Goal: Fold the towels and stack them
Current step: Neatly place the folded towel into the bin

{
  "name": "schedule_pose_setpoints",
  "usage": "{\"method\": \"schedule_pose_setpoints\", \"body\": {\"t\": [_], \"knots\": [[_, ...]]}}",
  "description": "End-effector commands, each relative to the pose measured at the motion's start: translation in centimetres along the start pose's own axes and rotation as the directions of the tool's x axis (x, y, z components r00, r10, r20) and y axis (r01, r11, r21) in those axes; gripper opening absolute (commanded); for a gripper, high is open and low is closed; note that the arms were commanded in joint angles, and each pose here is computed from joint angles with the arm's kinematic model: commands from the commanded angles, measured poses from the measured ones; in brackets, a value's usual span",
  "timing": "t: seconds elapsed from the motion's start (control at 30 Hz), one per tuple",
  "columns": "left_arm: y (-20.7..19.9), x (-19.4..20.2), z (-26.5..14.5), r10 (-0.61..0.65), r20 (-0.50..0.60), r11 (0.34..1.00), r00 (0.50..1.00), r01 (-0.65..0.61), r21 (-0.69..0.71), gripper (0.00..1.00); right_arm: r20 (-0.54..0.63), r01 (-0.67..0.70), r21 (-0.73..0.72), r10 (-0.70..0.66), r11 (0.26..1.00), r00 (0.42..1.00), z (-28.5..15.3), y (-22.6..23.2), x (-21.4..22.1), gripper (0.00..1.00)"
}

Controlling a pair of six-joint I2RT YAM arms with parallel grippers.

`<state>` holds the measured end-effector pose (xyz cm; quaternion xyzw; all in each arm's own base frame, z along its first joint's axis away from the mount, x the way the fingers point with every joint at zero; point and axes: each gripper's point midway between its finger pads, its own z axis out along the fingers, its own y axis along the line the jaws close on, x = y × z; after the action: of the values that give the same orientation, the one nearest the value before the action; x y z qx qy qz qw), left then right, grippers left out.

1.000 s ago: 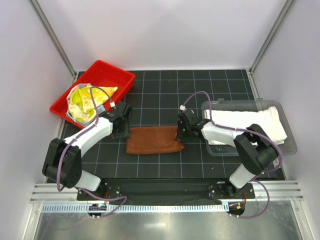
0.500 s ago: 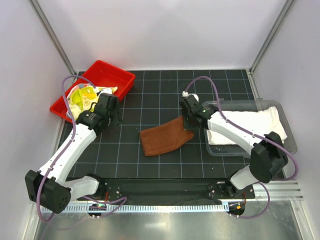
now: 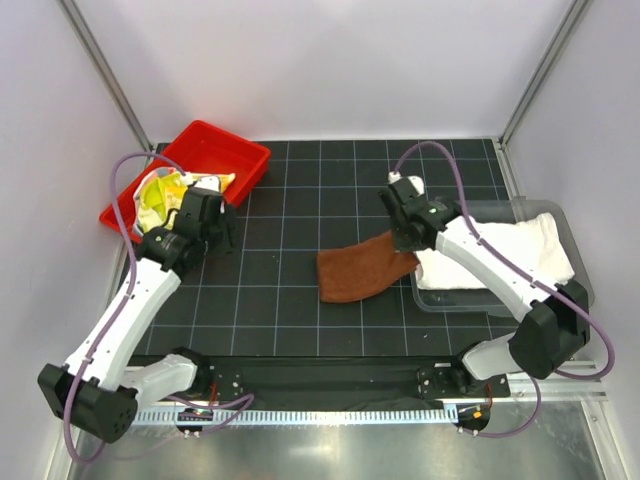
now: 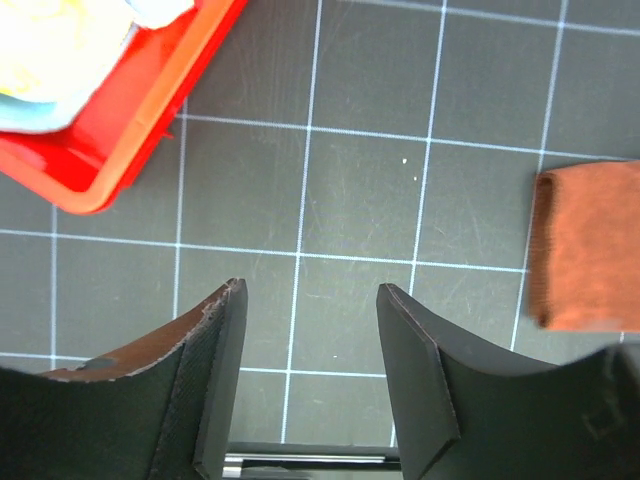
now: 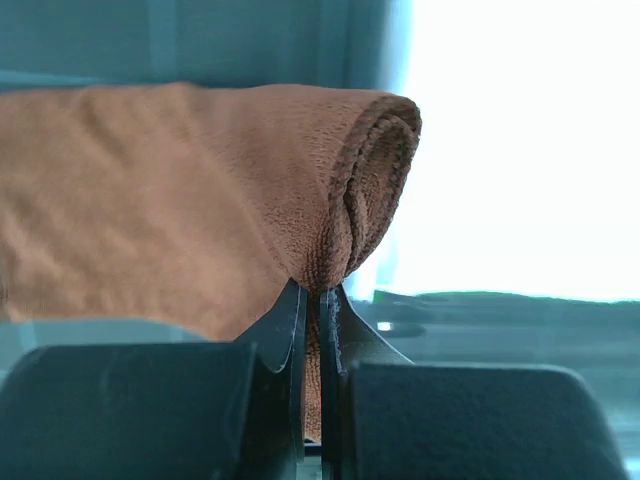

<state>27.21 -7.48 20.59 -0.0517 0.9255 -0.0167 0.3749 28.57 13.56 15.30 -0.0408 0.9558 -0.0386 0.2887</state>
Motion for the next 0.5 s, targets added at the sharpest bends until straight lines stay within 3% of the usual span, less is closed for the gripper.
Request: {"method": "schedule_pose_setpoints", "body": {"t": [0.0,0.2,0.47], "knots": [[0.6,-2.1,-2.8,0.015,0.095,1.000,0.995,-0.016,0.013,0.59,0.064,-0.052,0.118,0.045,0.992,0.997,-2.6,-5.7,-1.8,0.01],[-1.0,-1.9,-2.9,-0.019,0.084,0.995,0.996,0.010,0.102,0.59,0.118,-0.124,0.199,0.101,0.972,0.988,-5.4,-10.5,-2.7,0.01],[-1.8,-1.0,-2.1,-0.010,0.051,0.990,0.999,0.003,0.140,0.59,0.083,-0.125,0.325,0.104,0.937,0.991,-5.2,-14.9,-2.1,0.01]]}}
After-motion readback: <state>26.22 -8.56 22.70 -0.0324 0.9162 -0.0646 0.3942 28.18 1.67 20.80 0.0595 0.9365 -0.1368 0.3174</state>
